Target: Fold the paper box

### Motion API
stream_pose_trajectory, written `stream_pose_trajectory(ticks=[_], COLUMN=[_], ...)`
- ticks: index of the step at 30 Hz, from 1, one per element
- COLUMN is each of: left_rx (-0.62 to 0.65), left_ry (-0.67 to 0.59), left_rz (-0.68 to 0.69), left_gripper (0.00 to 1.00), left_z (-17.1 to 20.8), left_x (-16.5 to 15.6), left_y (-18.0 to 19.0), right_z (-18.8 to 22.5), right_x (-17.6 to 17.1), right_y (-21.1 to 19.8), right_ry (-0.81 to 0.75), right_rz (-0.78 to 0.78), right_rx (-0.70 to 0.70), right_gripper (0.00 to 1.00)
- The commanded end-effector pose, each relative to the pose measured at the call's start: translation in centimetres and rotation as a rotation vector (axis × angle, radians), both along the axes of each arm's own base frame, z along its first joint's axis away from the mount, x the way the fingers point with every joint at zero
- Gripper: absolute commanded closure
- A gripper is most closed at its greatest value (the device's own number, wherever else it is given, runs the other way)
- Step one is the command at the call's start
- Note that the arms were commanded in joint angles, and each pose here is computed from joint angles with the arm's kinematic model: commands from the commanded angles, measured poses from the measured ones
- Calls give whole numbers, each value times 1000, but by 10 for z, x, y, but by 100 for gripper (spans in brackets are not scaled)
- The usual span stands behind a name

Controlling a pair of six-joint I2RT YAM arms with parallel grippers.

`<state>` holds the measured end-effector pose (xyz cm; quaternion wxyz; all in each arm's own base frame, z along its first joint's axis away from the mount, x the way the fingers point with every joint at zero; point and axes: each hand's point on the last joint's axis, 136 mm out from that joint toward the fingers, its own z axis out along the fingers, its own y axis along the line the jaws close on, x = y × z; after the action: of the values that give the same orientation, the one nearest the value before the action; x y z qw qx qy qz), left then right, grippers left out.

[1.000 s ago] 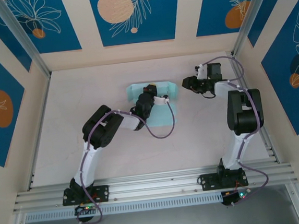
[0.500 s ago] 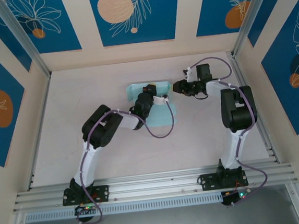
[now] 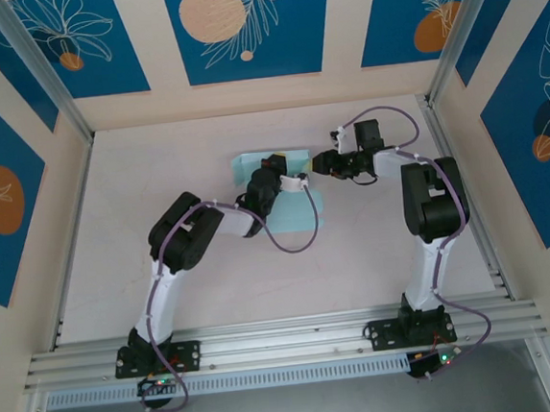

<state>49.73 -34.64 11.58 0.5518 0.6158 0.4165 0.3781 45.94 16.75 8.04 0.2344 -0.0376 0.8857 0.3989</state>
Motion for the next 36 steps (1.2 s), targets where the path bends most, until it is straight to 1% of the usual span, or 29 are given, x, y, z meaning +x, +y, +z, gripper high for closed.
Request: stream_pose_trajectory(ticks=[1, 11, 18, 25, 27, 36], left_rx=[131, 127, 129, 80, 67, 18], left_ry=[176, 218, 259, 296, 315, 417], left_rz=[-27, -34, -62, -61, -62, -61], left_gripper=[100, 100, 100, 100, 100, 100], left_z=[-55, -53, -52, -44, -41, -31], left_x=[-11, -12, -19, -18, -19, -20], left_y=[9, 12, 12, 8, 7, 2], right_z=[-2, -4, -11, -16, -18, -22], right_x=[-15, -24, -9, 2, 3, 7], right_y=[15, 35, 32, 37, 39, 38], right_ry=[12, 4, -1, -18, -27, -57], right_rz=[32, 46, 11, -4, -5, -51], right_rx=[13, 13, -31, -76, -98, -163], right_gripper=[52, 48, 48, 49, 50, 66])
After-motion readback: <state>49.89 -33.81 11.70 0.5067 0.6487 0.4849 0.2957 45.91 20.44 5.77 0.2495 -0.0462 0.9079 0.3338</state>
